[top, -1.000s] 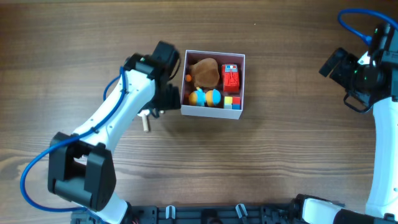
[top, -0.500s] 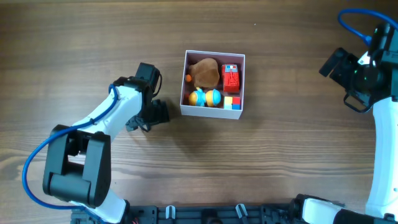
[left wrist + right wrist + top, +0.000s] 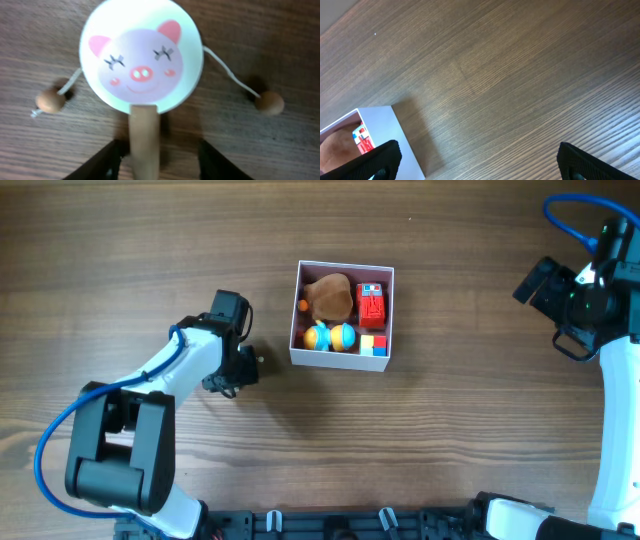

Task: Pack container
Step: 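Grasp the pig-face wooden rattle by its handle with the left gripper, then place the pig rattle into the box and release it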

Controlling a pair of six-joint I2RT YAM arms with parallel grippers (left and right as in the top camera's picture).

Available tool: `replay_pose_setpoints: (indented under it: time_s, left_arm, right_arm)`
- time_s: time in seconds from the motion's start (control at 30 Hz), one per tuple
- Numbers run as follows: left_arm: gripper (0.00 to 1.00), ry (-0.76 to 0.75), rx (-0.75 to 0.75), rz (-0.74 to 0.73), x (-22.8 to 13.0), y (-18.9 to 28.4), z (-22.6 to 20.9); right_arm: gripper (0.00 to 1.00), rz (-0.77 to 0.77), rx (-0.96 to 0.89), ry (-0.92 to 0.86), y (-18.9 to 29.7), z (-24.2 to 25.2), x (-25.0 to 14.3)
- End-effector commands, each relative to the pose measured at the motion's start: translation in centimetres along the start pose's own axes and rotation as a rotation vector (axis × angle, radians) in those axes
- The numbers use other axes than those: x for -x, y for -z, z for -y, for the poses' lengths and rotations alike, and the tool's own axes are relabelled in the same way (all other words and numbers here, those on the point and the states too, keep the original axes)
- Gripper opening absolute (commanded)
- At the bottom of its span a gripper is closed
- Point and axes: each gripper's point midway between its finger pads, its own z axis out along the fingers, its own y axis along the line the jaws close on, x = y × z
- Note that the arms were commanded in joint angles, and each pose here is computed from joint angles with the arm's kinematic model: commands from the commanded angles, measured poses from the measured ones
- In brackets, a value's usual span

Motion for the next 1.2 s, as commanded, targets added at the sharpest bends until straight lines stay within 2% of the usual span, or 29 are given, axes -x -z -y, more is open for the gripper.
replay_pose_setpoints:
  time_s: [0.0, 0.1, 0.27, 0.53, 0.67, 0.8, 0.97, 1.03, 1.17]
  left_arm:
    - [0.45, -0.048, 0.004, -0.004, -0.4, -1.1, -0.7]
    - [0.37, -0.072, -0.001, 0.007, -0.2, -1.2, -0.6]
    - [0.13, -0.072, -0.001, 0.007, -0.2, -1.2, -0.6]
    - [0.07, -0.071, -0.009, -0.014, -0.5, -0.9, -0.5]
    - [0.04, -0.071, -0.011, -0.011, 0.7, 1.1, 0.0]
    - [0.04, -0.077, -0.044, 0.012, 3.0, 6.9, 1.5]
    - [0.04, -0.129, -0.105, 0.15, 5.8, 15.2, 4.6]
    - [0.04, -0.192, -0.169, 0.269, 6.8, 19.9, 7.7]
    - [0.04, -0.337, -0.249, 0.386, 6.3, 22.7, 13.2]
  right_arm:
    - [1.0, -0.007, -0.011, -0.003, -0.4, 0.2, -0.1]
    - [1.0, -0.007, -0.012, -0.003, -0.4, 0.2, -0.1]
    - [1.0, -0.007, -0.012, -0.003, -0.4, 0.2, -0.1]
    - [1.0, -0.007, -0.012, -0.003, -0.4, 0.2, -0.1]
    - [1.0, -0.007, -0.012, -0.003, -0.4, 0.2, -0.1]
    - [1.0, -0.007, -0.012, -0.003, -0.4, 0.2, -0.1]
    - [1.0, -0.007, -0.012, -0.003, -0.4, 0.2, -0.1]
    - [1.0, -0.007, -0.012, -0.003, -0.4, 0.2, -0.1]
    - [1.0, -0.007, -0.012, -0.003, -0.4, 0.2, -0.1]
